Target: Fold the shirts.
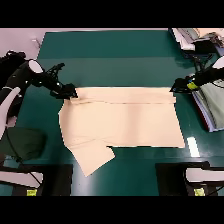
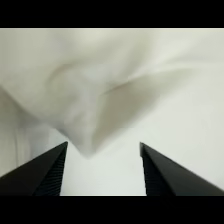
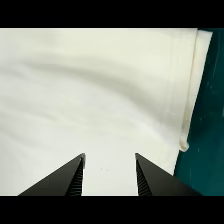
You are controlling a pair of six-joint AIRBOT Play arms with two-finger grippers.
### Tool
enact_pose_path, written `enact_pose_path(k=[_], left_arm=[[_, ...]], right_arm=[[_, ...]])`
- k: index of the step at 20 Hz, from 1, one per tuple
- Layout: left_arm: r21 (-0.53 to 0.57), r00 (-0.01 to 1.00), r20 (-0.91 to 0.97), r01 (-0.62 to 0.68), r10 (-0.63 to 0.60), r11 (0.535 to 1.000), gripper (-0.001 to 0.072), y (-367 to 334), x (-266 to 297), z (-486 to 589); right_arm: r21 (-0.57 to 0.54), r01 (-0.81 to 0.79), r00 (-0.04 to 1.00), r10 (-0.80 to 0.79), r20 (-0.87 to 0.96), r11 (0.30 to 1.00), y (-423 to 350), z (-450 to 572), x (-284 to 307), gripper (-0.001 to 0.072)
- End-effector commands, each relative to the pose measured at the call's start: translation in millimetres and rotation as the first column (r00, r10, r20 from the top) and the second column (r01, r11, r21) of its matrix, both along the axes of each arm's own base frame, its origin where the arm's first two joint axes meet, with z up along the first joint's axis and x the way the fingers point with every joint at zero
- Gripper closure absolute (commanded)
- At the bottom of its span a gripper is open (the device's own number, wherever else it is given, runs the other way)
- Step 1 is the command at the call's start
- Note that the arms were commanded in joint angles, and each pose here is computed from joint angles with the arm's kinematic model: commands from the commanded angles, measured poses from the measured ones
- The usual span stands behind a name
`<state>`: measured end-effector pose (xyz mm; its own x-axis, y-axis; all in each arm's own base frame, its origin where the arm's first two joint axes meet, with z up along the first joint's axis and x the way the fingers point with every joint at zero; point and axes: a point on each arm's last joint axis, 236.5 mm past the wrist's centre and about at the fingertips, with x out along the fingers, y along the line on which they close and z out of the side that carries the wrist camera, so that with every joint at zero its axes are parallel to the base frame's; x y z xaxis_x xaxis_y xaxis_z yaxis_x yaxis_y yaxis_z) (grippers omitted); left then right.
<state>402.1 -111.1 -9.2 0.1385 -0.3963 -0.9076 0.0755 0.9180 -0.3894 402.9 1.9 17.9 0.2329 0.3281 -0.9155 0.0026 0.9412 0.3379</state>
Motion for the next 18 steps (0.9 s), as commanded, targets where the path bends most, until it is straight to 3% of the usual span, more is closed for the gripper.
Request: enact_pose_path(k=[1, 6, 9, 18], left_arm=[[0.104, 1.0, 0.003, -0.009, 0.009, 0.995, 0.0172, 22, -43, 16], [0.095, 0.986, -0.148, -0.057, 0.071, 0.994, 0.0171, 26, -170, -13], [0.086, 0.97, -0.213, -0.105, 0.122, 0.991, 0.0172, 25, -219, -32], [-0.096, 0.932, -0.312, -0.227, 0.187, 0.969, 0.0172, -17, -247, -70]], right_arm=[[0.0, -0.015, 1.0, 0.015, 0.012, 1.0, 1, 32, -25, 0.0334], [-0.029, -0.001, 0.987, 0.006, 0.162, 1.0, 2, 83, -30, 0.0334], [-0.037, 0.006, 0.978, 0.002, 0.207, 0.999, 2, 94, -28, 0.0334], [-0.036, 0.003, 0.98, 0.004, 0.2, 0.999, 3, 93, -29, 0.0334]])
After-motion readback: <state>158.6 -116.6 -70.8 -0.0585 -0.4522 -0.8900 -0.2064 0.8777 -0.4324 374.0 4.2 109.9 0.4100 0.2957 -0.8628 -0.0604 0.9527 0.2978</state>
